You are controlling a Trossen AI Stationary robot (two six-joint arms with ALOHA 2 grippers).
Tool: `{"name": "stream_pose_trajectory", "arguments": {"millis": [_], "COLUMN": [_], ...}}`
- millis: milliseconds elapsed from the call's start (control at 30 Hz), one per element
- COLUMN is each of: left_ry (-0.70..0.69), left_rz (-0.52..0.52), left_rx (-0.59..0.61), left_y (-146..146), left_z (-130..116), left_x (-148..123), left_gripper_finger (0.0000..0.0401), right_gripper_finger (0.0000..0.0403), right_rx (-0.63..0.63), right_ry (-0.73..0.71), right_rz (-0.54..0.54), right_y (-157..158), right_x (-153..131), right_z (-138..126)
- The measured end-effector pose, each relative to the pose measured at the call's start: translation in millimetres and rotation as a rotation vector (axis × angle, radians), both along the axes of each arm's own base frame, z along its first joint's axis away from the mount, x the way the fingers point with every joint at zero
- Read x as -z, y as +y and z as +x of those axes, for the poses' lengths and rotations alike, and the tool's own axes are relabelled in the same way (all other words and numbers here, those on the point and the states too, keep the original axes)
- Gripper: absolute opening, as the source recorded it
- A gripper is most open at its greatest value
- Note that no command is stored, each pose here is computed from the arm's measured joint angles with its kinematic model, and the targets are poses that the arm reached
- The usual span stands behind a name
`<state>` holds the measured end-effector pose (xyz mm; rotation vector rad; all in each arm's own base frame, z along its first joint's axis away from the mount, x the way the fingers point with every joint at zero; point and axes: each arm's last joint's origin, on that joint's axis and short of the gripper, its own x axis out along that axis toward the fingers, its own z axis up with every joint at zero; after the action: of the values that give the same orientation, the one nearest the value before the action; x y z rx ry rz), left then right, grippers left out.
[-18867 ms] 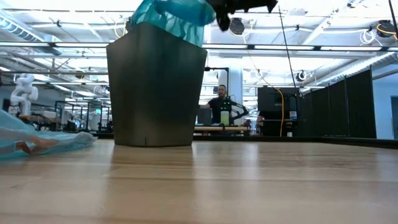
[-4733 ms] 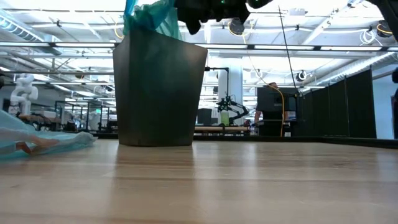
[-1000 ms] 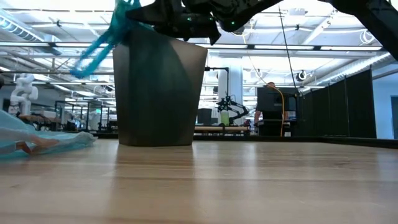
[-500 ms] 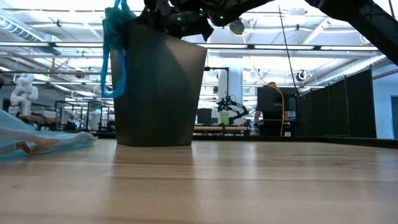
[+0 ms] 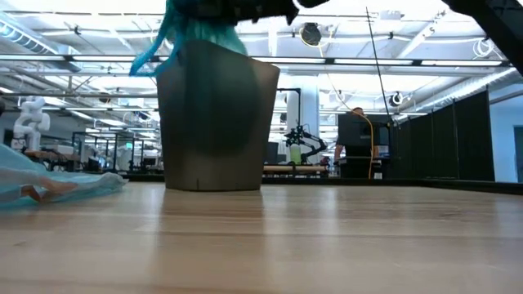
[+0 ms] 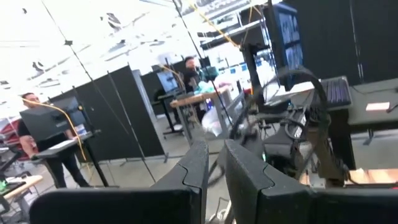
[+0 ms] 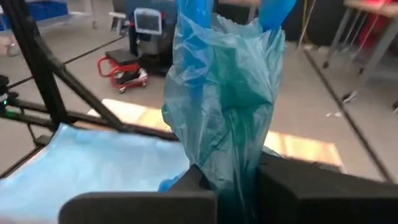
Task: Place trash/remove bag and relplace
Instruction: Remove the blue trash bag from the black trash bin
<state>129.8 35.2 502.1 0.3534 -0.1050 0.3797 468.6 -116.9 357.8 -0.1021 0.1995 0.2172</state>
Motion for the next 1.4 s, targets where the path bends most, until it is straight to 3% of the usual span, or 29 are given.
{"name": "stream_pose_trajectory", "arguments": {"millis": [233,400,700,867,1000,1133,1267,1400], "left_ry": [-0.034,0.014,0.030,0.036,0.065,0.064,0.061,0.062], "left_rz": [0.007,-0.005,-0.008,-0.010,-0.030,-0.065,-0.067,-0.068], "left_rx": [0.002,0.002,0.006,0.006,0.007,0.012,0.011,0.012], "left_y": [-4.1,-4.2,-4.0,-4.0,-3.9,-3.9,-3.8,-3.8], "left_z": [-16.4,-16.9,-15.4,-15.8,-15.3,-15.0,-15.1,-15.0], "left_x": [-3.7,0.9,2.5,3.1,6.4,7.5,7.3,7.4], "left_gripper_finger": [0.0050,0.0050,0.0050,0.0050,0.0050,0.0050,0.0050,0.0050], "right_gripper_finger": [0.0000,0.0000,0.0000,0.0000,0.0000,0.0000,0.0000,0.0000], "right_rx": [0.054,0.122,0.390,0.560,0.695,0.797,0.864,0.900], "right_ry": [-0.130,-0.209,-0.293,-0.258,-0.175,-0.061,0.005,-0.064], "right_rz": [-0.045,-0.104,-0.254,-0.304,-0.263,-0.217,-0.204,-0.169], "right_y": [-2.6,-5.3,-7.7,-6.4,-8.9,-10.1,-9.7,-7.8], "right_x": [-46.4,-87.2,-179.6,-206.8,-210.5,-198.0,-164.1,-115.5], "right_z": [-26.6,-58.5,-153.1,-206.2,-241.2,-259.7,-264.2,-274.0]}}
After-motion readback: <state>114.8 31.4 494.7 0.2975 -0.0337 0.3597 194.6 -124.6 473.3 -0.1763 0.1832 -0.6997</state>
